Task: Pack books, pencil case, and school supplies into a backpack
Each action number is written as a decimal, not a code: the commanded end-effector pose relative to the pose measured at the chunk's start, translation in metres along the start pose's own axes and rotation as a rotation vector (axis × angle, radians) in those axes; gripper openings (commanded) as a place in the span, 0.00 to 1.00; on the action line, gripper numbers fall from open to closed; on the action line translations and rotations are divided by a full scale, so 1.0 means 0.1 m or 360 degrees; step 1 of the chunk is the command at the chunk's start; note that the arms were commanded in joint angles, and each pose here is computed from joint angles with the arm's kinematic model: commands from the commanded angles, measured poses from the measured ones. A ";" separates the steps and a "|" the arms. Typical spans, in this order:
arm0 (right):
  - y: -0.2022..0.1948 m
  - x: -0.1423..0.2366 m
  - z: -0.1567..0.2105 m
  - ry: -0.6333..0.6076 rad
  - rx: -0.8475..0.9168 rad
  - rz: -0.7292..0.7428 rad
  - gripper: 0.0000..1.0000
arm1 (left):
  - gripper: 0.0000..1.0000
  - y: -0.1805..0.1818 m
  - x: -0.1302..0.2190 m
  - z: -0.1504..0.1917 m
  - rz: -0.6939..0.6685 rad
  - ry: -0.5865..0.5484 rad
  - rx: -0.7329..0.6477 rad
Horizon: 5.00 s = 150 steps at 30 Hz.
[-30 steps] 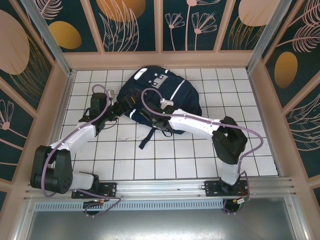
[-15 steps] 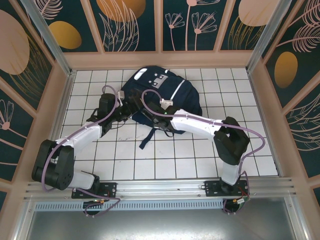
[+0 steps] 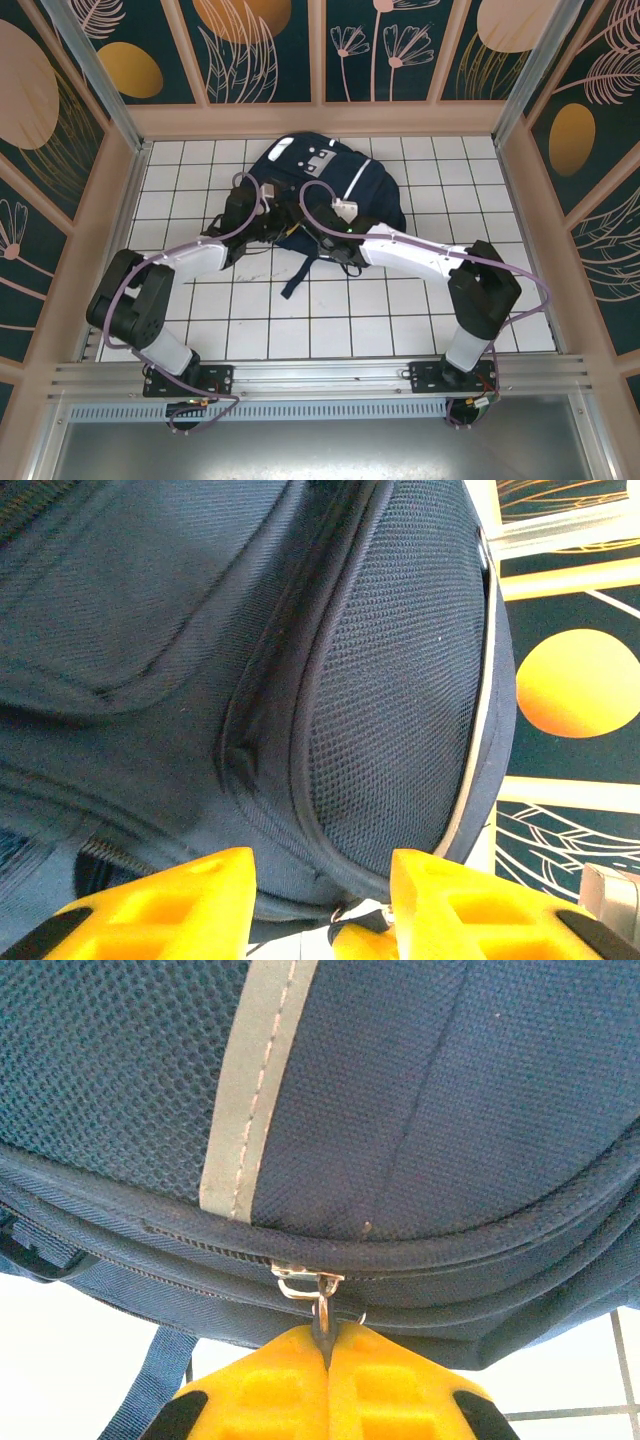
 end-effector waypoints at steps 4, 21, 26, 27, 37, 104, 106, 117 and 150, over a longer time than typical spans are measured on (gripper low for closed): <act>-0.15 0.13 -0.14 -0.0022 0.0000 -0.0014 0.00 | 0.40 -0.08 -0.17 -0.10 0.0047 0.0009 -0.0009; -0.20 0.11 -0.18 0.0022 0.0068 -0.0071 0.00 | 0.24 -0.05 -0.43 0.02 0.0081 0.0161 -0.0038; -0.42 0.14 -0.26 -0.0033 0.0035 0.0049 0.00 | 0.00 0.11 -0.39 -0.01 -0.0080 0.0110 -0.0060; -0.52 0.16 -0.28 -0.0056 0.0032 0.0093 0.00 | 0.00 0.16 -0.37 -0.02 -0.0125 0.0097 -0.0071; -0.73 0.30 -0.65 -0.0211 0.0343 -0.0155 0.00 | 0.00 0.42 0.09 -0.22 -0.0341 -0.0043 -0.0150; 0.26 0.75 0.38 0.0129 0.0982 -0.0819 0.00 | 0.00 0.60 0.39 -1.01 -0.0495 -0.0193 -0.0388; 0.42 0.70 0.47 0.0124 0.0972 -0.0864 0.00 | 0.09 0.59 0.37 -1.09 -0.0512 -0.0205 -0.0384; 0.97 0.23 0.28 0.0021 0.0766 -0.0856 0.00 | 0.71 0.76 1.02 -0.87 -0.0915 -0.0320 -0.0288; -0.30 0.22 -0.15 -0.0057 0.0676 -0.0333 0.00 | 0.00 0.92 0.80 -0.26 -0.0542 -0.0217 0.0098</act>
Point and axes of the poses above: each hand's point on the last joint's axis, 136 mm out from that joint toward the fingers, its own x axis back along the fingers, its own y axis along the line the jaws close on, z = x × y, the point moved 1 cm from there along x, back along the fingers, and after that the axes turned 13 degrees about -x, right-handed, at the moved point
